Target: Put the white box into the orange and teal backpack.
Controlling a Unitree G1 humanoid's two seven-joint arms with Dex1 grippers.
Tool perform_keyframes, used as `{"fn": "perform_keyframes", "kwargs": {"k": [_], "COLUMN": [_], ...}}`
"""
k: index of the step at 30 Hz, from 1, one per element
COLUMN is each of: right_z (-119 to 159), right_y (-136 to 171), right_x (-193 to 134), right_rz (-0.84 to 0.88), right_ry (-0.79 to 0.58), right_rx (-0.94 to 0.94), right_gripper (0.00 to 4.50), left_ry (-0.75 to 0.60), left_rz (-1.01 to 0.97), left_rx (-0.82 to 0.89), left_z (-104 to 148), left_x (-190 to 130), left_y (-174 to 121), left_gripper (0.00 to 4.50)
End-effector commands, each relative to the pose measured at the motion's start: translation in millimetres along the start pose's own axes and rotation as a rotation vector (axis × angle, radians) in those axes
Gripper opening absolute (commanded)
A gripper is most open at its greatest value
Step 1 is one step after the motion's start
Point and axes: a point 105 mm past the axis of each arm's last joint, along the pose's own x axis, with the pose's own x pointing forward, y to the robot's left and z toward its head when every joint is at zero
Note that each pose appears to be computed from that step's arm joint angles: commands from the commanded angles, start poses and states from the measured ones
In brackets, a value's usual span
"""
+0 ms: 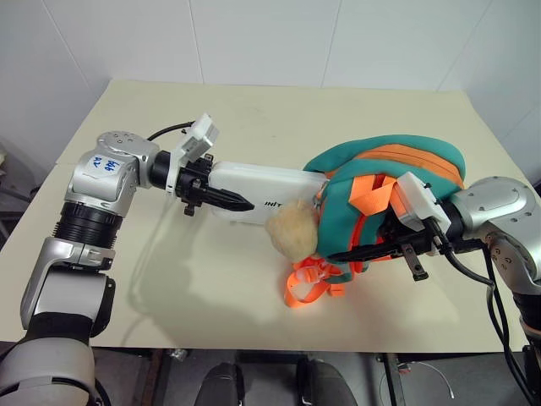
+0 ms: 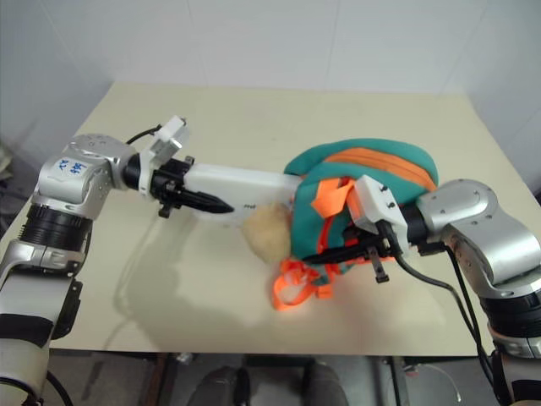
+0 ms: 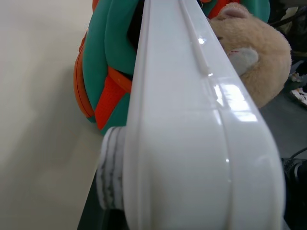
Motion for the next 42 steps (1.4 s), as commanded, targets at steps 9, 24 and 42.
{"fn": "perform_keyframes", "kwargs": {"k": [9, 24, 42], "right_z": [8.6, 7.6, 8.0], "right_y": [-1.4, -10.0, -12.5], "right_x": [2.8, 4.0, 10.6], "right_rz": [-0.003, -0.004, 0.005], "right_ry": [-0.016, -0.027, -0.048], "right_rx": [-0.047, -0.045, -0.055], "right_gripper": [0.56, 0.56, 0.56], "left_ry": [0.176, 0.333, 0.256], "left_rz": [-0.016, -0.022, -0.140], "left_rx": [0.165, 0.328, 0.291], "left_z": [10.1, 44.5, 47.6], "left_x": [2.9, -19.8, 44.2], "left_y": [-4.8, 4.6, 24.4], "left_gripper": [1.20, 1.20, 1.20]}}
